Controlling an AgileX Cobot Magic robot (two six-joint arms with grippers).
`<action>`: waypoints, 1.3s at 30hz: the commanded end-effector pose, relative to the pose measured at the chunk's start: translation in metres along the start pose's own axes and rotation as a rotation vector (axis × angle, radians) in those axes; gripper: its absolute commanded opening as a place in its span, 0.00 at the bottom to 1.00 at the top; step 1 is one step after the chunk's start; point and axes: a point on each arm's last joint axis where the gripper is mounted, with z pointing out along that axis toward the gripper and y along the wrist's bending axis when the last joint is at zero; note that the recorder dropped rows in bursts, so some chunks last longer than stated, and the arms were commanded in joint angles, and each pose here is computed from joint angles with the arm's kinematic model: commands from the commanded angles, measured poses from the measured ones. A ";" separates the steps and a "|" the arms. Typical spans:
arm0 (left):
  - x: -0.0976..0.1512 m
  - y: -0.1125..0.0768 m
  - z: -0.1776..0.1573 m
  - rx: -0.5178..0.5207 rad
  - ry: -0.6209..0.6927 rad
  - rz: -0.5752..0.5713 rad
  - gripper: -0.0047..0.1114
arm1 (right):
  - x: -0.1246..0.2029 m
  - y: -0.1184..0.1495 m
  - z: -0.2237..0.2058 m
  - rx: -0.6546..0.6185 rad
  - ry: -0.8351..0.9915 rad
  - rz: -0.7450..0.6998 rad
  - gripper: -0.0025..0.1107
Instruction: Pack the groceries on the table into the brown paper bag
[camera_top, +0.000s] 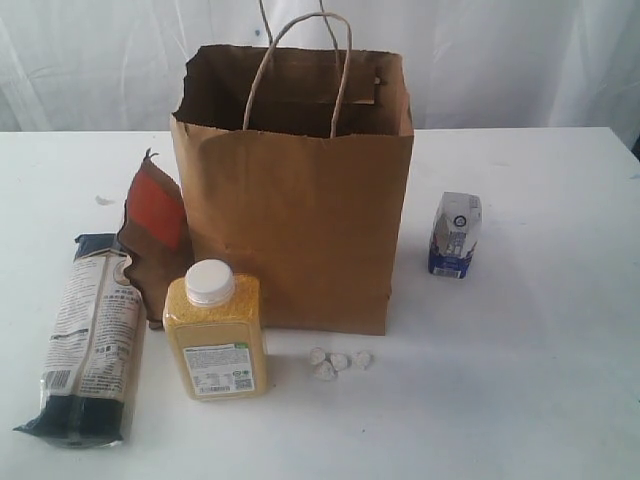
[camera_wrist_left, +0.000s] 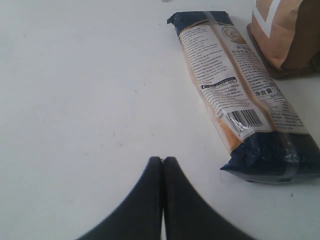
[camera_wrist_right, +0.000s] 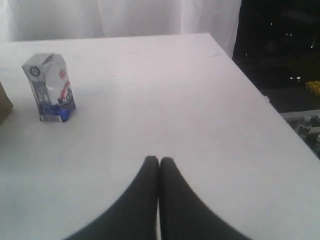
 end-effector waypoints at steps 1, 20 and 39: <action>0.002 0.000 0.001 0.004 0.009 -0.004 0.04 | 0.002 0.000 0.003 -0.008 -0.044 -0.049 0.02; 0.002 0.000 0.001 0.004 0.009 -0.004 0.04 | 0.003 0.000 0.003 -0.008 -0.035 -0.039 0.02; -0.015 0.002 -0.001 -0.040 -0.187 0.188 0.04 | 0.003 0.000 0.003 -0.008 -0.035 -0.039 0.02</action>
